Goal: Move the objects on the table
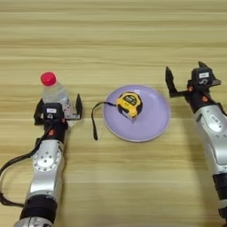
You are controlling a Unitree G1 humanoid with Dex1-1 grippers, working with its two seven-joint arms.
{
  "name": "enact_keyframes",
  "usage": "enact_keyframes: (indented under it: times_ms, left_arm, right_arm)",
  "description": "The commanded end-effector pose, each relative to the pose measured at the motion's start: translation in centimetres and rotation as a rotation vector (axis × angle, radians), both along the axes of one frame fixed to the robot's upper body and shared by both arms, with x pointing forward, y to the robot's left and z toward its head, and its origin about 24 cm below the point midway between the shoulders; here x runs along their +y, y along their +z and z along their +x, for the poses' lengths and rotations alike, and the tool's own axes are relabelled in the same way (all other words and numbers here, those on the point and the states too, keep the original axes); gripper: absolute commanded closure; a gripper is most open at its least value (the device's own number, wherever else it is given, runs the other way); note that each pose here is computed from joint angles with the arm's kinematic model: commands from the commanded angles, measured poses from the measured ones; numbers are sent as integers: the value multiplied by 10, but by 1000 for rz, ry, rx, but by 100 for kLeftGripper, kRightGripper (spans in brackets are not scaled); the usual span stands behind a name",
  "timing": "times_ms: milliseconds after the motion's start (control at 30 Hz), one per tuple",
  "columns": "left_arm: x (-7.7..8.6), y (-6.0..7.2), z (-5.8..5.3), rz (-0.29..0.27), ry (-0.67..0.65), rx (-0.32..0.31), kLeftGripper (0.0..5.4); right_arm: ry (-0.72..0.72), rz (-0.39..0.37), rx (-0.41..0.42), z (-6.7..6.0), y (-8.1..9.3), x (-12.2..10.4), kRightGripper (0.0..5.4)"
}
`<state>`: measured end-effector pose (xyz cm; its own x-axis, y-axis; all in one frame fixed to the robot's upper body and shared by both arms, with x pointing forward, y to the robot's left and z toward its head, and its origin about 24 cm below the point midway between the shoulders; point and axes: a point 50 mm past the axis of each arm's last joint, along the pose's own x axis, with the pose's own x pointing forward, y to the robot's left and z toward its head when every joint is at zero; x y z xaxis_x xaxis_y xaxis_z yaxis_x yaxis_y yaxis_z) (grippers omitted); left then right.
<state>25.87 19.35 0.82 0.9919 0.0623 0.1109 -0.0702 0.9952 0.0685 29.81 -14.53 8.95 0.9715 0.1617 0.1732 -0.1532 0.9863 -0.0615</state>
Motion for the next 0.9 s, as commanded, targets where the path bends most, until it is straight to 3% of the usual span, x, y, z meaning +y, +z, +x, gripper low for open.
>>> enact_keyframes:
  times_ms: [33, 400, 900]
  left_arm:
    - [-1, 1, -1, 12, -2, 8, 3]
    - [-1, 1, -3, 13, 0, 8, 3]
    - [-1, 2, -4, 12, 4, 9, 3]
  right_arm:
    - [19, 6, 33, -2, -6, 3, 0]
    - [149, -37, 56, -6, -12, 20, 0]
    - [420, -32, 122, -9, -28, 54, 0]
